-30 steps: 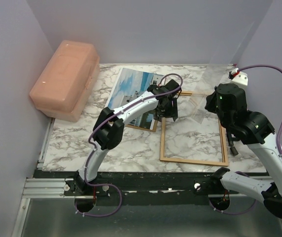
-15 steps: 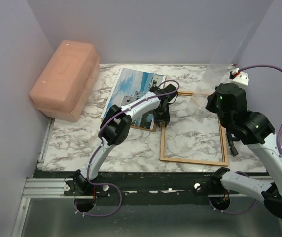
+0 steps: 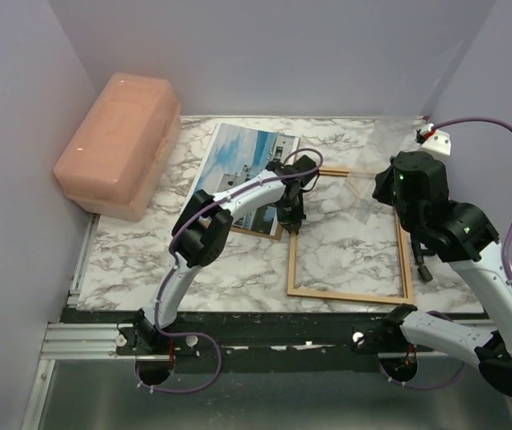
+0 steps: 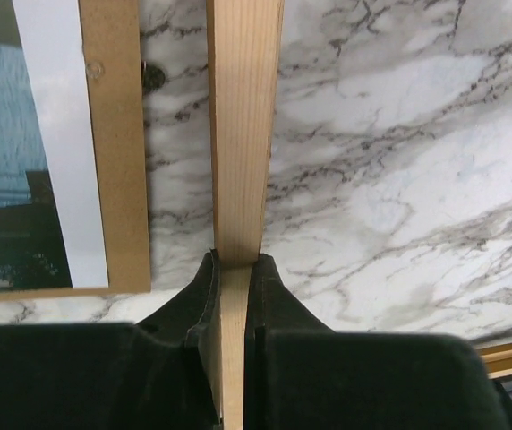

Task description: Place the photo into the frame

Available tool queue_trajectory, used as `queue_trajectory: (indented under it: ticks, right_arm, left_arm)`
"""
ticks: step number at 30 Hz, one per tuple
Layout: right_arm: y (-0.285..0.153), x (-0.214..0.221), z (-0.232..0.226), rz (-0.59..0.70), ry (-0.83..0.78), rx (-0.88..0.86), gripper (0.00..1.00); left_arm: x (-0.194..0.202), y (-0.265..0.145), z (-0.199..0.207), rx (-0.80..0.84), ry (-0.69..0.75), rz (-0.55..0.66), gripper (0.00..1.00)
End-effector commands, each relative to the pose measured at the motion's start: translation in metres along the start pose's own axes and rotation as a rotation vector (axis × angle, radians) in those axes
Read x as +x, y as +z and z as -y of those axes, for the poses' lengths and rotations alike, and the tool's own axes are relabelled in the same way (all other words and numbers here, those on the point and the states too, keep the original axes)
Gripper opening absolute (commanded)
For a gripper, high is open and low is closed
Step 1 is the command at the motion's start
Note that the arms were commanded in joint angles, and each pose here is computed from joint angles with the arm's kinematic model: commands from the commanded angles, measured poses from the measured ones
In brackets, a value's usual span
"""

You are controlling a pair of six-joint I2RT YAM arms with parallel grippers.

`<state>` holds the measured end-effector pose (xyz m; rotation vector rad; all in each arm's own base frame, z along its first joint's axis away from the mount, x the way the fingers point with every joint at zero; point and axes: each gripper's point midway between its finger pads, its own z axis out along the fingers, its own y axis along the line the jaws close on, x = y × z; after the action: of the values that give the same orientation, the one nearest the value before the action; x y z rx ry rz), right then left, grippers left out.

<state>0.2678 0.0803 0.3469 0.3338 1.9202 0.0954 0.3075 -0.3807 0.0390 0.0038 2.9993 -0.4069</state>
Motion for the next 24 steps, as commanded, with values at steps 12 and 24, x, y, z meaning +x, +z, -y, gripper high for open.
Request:
queue_trajectory:
  ticks: [12, 24]
  right_arm:
    - [-0.007, -0.006, -0.019, -0.008, 0.06, -0.102, 0.0]
    - [-0.007, 0.01, -0.064, -0.086, 0.078, -0.314, 0.0]
  left_arm:
    - [-0.01, -0.115, 0.017, 0.205, 0.012, 0.189, 0.0]
    - [0.026, -0.086, -0.096, -0.003, -0.041, 0.115, 0.0]
